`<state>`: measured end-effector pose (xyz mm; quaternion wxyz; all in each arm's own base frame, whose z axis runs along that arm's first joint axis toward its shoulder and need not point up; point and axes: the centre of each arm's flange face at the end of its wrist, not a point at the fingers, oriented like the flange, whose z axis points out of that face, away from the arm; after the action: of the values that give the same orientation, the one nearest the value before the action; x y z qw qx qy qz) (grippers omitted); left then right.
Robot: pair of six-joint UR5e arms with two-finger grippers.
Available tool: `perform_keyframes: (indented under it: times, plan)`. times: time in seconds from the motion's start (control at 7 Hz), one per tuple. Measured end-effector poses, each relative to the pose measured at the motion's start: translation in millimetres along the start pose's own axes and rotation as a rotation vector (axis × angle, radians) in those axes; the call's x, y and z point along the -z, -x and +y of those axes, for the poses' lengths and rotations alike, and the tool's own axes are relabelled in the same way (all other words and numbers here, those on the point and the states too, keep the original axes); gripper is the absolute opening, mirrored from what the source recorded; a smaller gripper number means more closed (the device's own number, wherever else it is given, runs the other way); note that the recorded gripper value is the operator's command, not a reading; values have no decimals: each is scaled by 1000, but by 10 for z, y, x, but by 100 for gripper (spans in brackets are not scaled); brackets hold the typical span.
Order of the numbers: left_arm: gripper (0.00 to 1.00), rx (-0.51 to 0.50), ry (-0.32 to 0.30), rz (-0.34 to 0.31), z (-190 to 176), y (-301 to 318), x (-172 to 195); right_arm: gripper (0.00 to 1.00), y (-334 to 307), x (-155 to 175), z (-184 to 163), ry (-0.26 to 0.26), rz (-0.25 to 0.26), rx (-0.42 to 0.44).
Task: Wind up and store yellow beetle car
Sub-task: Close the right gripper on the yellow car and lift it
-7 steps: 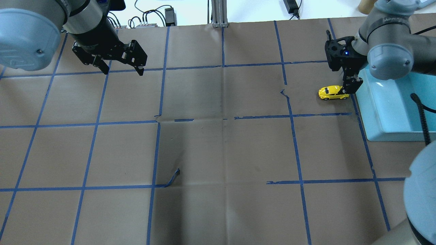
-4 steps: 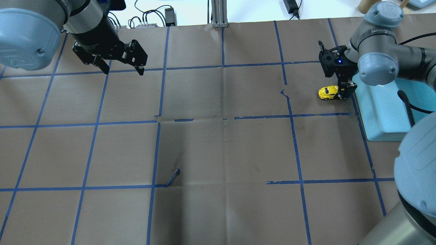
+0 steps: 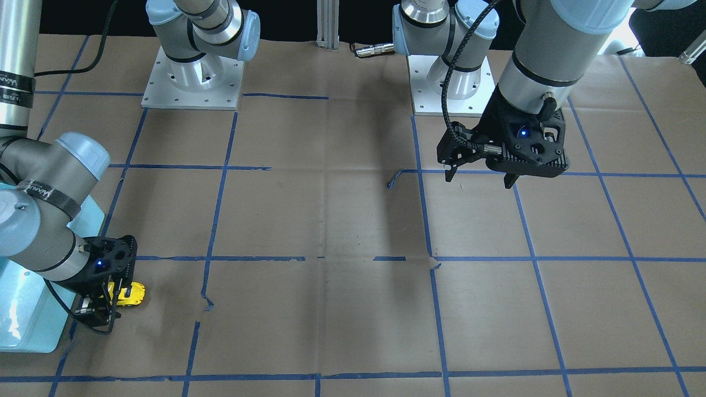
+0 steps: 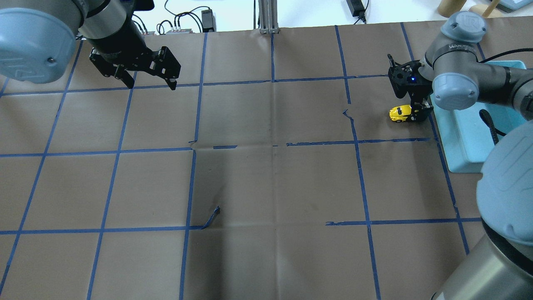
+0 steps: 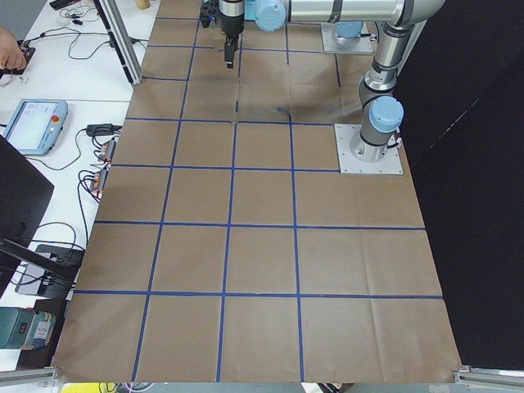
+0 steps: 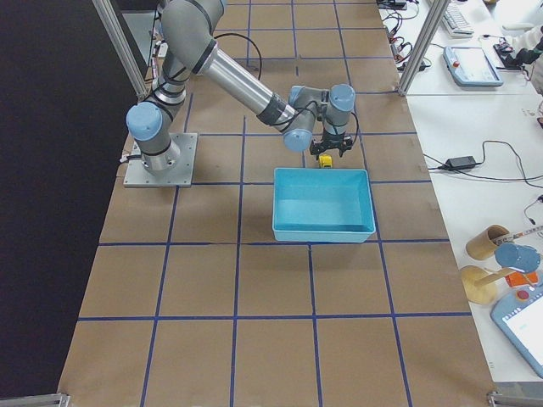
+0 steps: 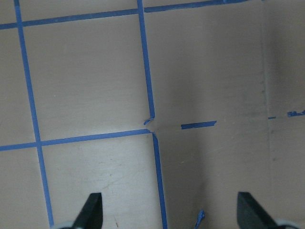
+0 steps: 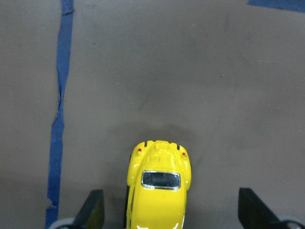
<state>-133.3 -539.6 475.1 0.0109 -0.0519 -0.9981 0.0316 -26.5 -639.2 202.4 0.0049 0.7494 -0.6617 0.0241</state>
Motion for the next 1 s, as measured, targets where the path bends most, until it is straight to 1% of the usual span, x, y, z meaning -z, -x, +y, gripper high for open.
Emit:
perform_keyframes:
  times: [0.14,0.29,0.43,0.57,0.71,0.86,1.0]
  plan:
    - [100,1,-1,0,-4,3,3,75,15,-32,4,-2,-5,-8]
    - [100,1,-2,0,-5,5,1,51,26,-58,4,-3,-8,-20]
    - [100,1,-2,0,-6,7,0,32,31,-70,7,-2,-10,-51]
    - [100,-2,-4,0,2,9,9,23,46,-89,3,-2,-14,-86]
    - [100,-11,-7,-1,20,16,30,16,63,-94,-3,-1,-16,-108]
    - [100,-23,-9,-2,32,25,45,13,62,-68,-3,1,-14,-131]
    - [100,-29,-10,-3,22,28,45,13,17,47,0,7,5,-154]
